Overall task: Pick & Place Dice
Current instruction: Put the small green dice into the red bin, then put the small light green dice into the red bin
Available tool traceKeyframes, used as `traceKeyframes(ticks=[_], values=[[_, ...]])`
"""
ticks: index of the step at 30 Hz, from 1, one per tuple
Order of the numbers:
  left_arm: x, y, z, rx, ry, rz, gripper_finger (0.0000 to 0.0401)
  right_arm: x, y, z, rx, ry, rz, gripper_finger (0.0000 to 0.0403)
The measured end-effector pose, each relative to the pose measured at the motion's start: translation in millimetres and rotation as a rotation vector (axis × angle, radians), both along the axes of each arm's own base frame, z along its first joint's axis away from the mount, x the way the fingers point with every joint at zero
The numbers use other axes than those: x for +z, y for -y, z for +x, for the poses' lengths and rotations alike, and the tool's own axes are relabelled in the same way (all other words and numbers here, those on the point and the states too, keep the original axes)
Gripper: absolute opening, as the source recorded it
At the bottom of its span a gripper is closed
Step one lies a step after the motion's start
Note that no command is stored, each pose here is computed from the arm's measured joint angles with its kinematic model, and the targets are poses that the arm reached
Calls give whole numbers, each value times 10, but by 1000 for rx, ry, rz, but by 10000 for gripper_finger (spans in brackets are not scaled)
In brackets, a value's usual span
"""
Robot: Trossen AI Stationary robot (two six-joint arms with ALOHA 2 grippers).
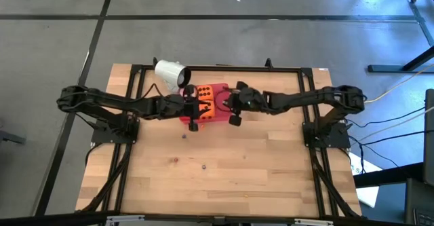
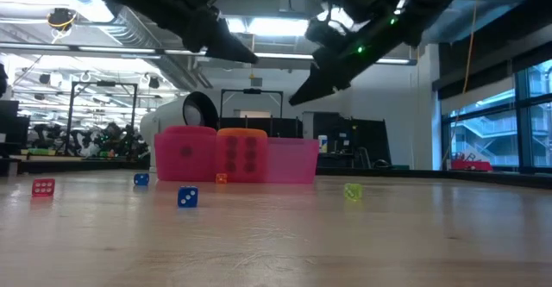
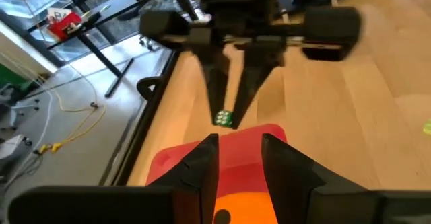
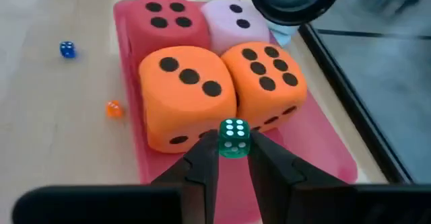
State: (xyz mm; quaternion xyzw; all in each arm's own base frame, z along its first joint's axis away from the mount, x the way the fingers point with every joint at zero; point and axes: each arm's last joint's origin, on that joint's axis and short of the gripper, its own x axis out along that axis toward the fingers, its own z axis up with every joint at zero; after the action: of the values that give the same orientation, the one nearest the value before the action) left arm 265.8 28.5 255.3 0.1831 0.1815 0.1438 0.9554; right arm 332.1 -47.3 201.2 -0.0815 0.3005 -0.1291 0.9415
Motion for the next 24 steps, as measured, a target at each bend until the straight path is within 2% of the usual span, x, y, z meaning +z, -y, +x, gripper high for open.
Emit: traceKeyframes(ticks=[4,10,19,24], values=[[48,114,-58,67,-5,40,109,-150,231,23,-13,-27,27,86],[127,265,-157,153,-4,103,105,-369,376,83,97,-71,-16,113],[121,337,-176,135,-21,113,105,-357,490,98,30,-30,-56,212],[115,328,-178,138,-27,113,106,-254,426,130,35,-5,-54,231]])
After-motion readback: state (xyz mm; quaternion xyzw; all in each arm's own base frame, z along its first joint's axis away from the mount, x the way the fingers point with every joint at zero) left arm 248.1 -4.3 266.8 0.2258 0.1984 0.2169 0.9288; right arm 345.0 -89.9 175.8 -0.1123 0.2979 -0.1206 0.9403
